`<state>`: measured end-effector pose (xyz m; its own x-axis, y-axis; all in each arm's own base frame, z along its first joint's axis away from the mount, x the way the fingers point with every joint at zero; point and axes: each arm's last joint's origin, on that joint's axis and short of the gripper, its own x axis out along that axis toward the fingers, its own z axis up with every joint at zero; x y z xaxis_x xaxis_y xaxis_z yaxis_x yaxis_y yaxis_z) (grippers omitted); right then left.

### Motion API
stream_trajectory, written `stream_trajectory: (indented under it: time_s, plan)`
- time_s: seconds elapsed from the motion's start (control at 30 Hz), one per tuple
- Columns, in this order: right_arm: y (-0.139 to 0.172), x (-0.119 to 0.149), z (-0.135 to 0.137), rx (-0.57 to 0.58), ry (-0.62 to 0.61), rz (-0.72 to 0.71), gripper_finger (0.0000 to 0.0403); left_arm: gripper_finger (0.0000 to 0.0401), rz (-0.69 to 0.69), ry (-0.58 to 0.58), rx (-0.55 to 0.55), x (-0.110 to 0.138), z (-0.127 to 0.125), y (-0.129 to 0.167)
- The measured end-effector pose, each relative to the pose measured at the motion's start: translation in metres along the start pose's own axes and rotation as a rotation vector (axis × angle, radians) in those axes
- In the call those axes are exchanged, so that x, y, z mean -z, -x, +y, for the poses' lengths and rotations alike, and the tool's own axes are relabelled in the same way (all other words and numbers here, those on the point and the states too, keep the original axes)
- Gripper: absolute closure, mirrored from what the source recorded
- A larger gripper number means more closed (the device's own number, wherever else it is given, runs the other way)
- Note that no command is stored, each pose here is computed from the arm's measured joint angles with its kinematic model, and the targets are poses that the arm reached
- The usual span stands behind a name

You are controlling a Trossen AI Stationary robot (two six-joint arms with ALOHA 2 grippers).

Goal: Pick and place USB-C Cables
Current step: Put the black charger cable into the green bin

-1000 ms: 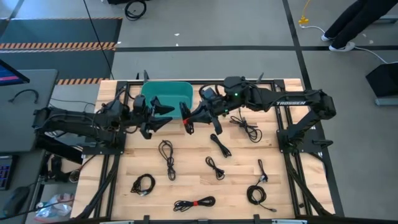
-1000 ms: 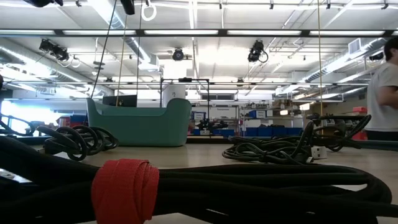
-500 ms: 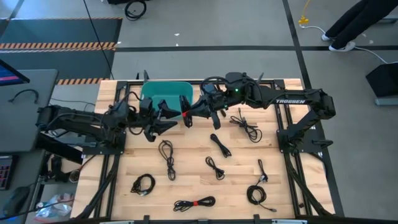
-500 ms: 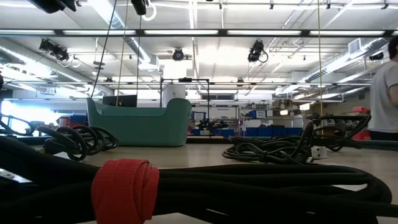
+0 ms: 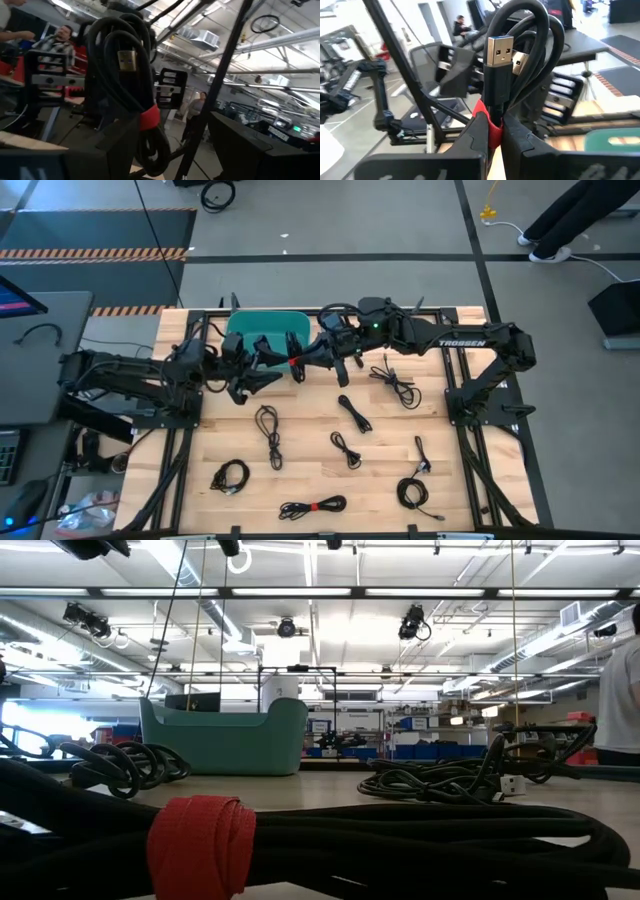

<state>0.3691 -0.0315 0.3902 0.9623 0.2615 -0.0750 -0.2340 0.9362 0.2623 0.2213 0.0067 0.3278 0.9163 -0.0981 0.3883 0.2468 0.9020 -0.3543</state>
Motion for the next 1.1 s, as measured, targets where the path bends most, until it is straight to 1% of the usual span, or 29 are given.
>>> stream_trajectory:
  time_s: [0.17,0.3,0.5,0.6,0.67,0.7,0.77,0.87,0.93,1.03,1.1]
  plan:
    - [-0.007,0.004,-0.003,-0.038,-0.027,0.002,0.0377,0.0154,0.043,-0.017,-0.011,-0.002,-0.001,-0.003]
    - [-0.006,0.001,-0.002,-0.053,-0.017,-0.022,0.0377,0.0154,0.059,-0.018,-0.028,-0.002,0.001,-0.003]
    - [-0.006,0.000,0.001,-0.048,-0.022,-0.034,0.0377,0.0154,0.055,-0.029,-0.066,-0.006,0.010,-0.002]
    - [-0.006,0.001,0.001,-0.036,-0.028,-0.033,0.0377,0.0154,0.065,-0.036,-0.061,-0.007,0.015,0.000]
    - [-0.008,0.000,0.002,-0.038,-0.021,-0.047,0.0377,0.0154,0.071,-0.038,-0.110,-0.007,0.021,0.000]
    - [-0.008,0.003,0.002,-0.016,-0.026,-0.029,0.0377,0.0154,0.100,-0.031,-0.095,-0.004,0.023,0.000]
    - [-0.009,0.005,-0.001,0.012,-0.012,-0.029,0.0377,0.0154,0.091,-0.037,-0.148,-0.005,0.030,0.001]
    - [-0.011,0.008,-0.005,0.088,-0.006,-0.014,0.0377,0.0154,0.094,-0.021,-0.174,-0.005,0.039,0.000]
    - [-0.010,0.012,-0.008,0.131,-0.013,0.027,0.0377,0.0154,0.105,-0.017,-0.175,-0.001,0.044,-0.002]
    - [-0.009,0.017,-0.010,0.146,-0.025,0.074,0.0377,0.0154,0.093,-0.020,-0.160,0.002,0.047,-0.007]
    - [-0.009,0.017,-0.010,0.144,-0.025,0.073,0.0377,0.0154,0.082,-0.028,-0.154,-0.001,0.047,-0.012]
